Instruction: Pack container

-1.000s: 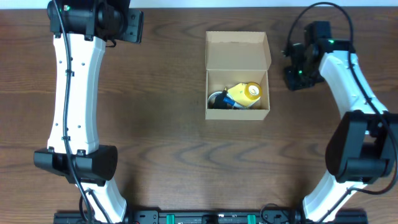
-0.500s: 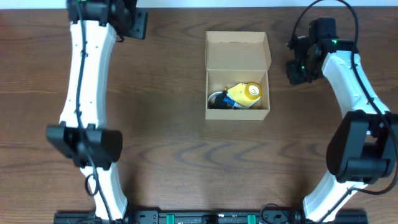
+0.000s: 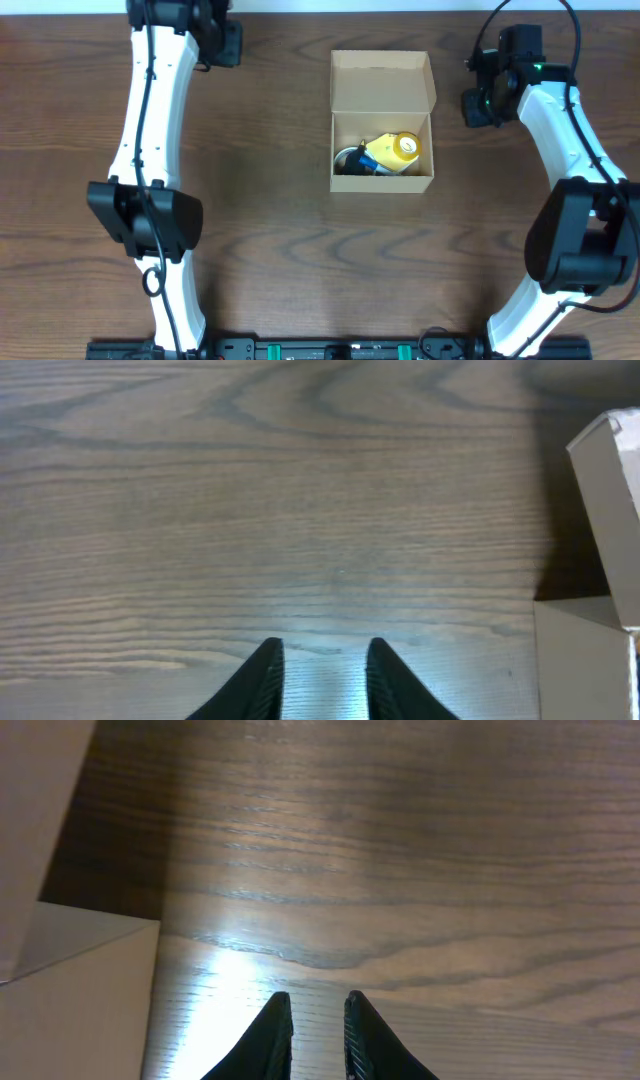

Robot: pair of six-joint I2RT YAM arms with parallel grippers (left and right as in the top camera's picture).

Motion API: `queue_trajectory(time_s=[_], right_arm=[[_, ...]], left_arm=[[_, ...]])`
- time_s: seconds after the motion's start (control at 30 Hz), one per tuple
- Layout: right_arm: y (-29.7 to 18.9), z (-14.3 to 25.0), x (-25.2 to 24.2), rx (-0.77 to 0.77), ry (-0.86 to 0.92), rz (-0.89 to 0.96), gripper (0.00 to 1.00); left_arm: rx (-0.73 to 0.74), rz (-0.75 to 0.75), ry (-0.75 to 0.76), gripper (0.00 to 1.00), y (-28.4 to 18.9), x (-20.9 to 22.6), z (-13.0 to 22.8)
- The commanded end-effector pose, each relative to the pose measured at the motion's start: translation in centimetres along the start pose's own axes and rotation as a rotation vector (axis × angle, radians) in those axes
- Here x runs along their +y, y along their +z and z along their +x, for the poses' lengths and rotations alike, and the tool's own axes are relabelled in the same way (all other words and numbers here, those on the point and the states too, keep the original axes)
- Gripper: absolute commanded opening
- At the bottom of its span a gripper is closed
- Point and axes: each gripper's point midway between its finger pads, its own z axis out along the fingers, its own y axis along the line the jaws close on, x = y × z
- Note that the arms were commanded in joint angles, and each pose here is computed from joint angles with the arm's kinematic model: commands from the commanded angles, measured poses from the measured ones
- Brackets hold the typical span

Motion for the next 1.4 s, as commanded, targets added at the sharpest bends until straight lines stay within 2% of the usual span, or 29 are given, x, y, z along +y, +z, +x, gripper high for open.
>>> queue_trajectory(time_s=[0.0,0.07,0.2,0.3,0.37,0.47,0.53,0.67,0.7,0.93,1.1,1.37], right_arm=[[-1.1,-0.5,-0.3,-0.026,0.003,0.036,0.18],[-1.1,-0.8,-0.4,-0.039,0.004,0.039,0.18],[-1.2,-1.2,-0.9,-0.055,0.005,0.062,0.19],[-1.3,-1.4,-1.5,-0.059,0.001,0.097,0.2],[-1.3,-1.4,-1.7,-0.061,-0.01,0.107,0.2],[-1.4,-2.1,-2.0,-0.087,-0.008,0.122,0.21],[-1.4,-2.4,-2.2,-0.101,-0.006,0.125,0.21],[-1.5,-2.8,-2.6,-0.121,0.0,0.132,0.21],[-1.5,-2.9,-2.8,-0.122,0.003,0.133,0.21],[-1.6,-3.0,-3.4,-0.132,0.018,0.137,0.22],[-1.5,-3.1,-2.5,-0.142,0.024,0.088,0.22],[-1.6,-3.2,-2.1,-0.141,0.035,0.082,0.32]], left_arm=[[-0.046,-0.047,0.006,0.28,-1.7,-1.3,-0.7],[-0.089,-0.11,0.018,0.29,-2.2,-1.3,-1.5],[-0.275,-0.263,-0.009,0.32,-4.1,0.5,-5.6],[-0.484,-0.381,-0.024,0.47,-7.2,2.3,-10.1],[-0.572,-0.441,-0.02,0.54,-9.0,3.1,-11.8],[-0.676,-0.49,0.006,0.68,-11.2,4.0,-14.0],[-0.686,-0.497,0.018,0.72,-11.5,4.1,-14.2],[-0.595,-0.511,0.071,0.71,-11.0,4.2,-12.4],[-0.568,-0.508,0.078,0.68,-11.0,4.2,-11.8],[-0.493,-0.477,-0.007,0.65,-12.9,4.6,-6.8],[-0.434,-0.457,-0.061,0.65,-11.7,4.7,-1.3],[-0.44,-0.385,0.005,0.69,-9.2,0.2,3.4]])
